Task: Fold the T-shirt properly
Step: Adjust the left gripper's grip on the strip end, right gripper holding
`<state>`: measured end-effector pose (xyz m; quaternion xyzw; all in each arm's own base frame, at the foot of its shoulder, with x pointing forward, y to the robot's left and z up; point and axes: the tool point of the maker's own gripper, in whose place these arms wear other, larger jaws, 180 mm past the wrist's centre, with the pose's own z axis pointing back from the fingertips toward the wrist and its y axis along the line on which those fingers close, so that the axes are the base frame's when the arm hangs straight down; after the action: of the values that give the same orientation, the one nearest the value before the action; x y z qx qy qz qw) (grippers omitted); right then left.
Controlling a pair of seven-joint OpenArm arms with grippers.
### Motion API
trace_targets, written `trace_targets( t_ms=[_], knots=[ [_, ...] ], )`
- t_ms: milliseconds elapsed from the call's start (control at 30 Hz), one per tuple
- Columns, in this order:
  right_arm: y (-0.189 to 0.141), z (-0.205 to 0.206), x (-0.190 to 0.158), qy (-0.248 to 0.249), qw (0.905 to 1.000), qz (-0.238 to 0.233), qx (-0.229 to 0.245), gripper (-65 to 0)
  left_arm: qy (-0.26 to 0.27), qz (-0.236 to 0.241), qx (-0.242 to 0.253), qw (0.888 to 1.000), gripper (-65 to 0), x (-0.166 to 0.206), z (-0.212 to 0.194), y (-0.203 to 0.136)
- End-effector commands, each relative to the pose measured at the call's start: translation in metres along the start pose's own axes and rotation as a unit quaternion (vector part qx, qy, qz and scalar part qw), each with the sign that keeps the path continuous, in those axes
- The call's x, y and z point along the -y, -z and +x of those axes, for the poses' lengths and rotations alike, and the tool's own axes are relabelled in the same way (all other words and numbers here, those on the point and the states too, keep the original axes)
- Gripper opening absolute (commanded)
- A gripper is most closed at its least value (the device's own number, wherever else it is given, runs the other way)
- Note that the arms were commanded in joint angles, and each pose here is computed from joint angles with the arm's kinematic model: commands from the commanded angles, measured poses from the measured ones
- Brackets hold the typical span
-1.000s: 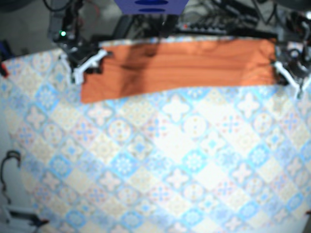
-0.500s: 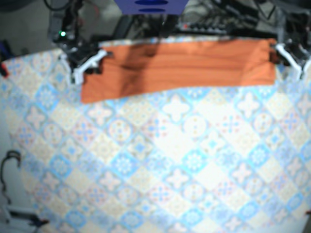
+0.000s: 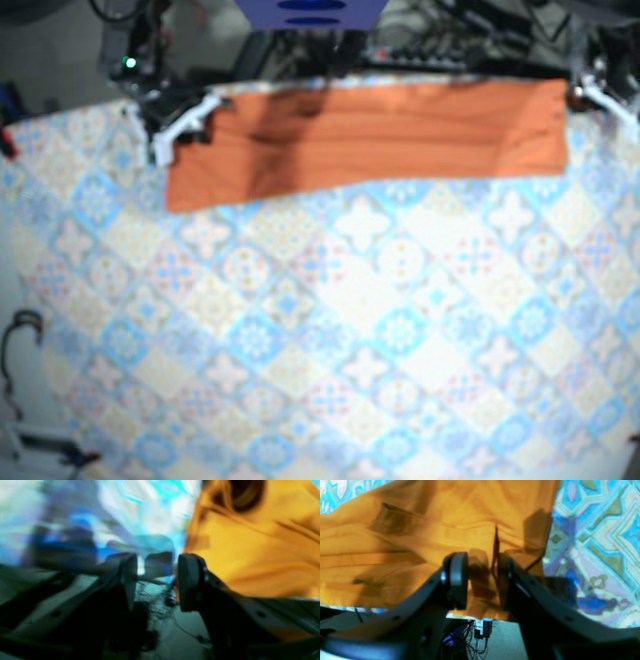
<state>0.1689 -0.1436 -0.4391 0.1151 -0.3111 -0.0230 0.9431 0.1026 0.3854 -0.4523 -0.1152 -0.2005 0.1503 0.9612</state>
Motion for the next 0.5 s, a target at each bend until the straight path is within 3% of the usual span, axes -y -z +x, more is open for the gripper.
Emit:
trace_targets(
  t_ms=[0,233,467],
  knots=[
    [-0.003,0.009,-0.001,-0.004,0.9998,0.003,0.018,-45.4,0.013,-0.001,0.015,1.000,-36.1,0.000,0.017,-0.005],
    [-0.003,0.009,-0.001,-0.004,0.9998,0.003,0.018,-45.4,0.012,-0.017,0.000,1.000,-12.6,0.009,0.009,0.002],
    [-0.003,0.009,-0.001,-0.004,0.9998,0.003,0.018,-45.4,0.006,-0.010,0.025,1.000,-10.1,0.002,0.026,-0.009]
  ],
)
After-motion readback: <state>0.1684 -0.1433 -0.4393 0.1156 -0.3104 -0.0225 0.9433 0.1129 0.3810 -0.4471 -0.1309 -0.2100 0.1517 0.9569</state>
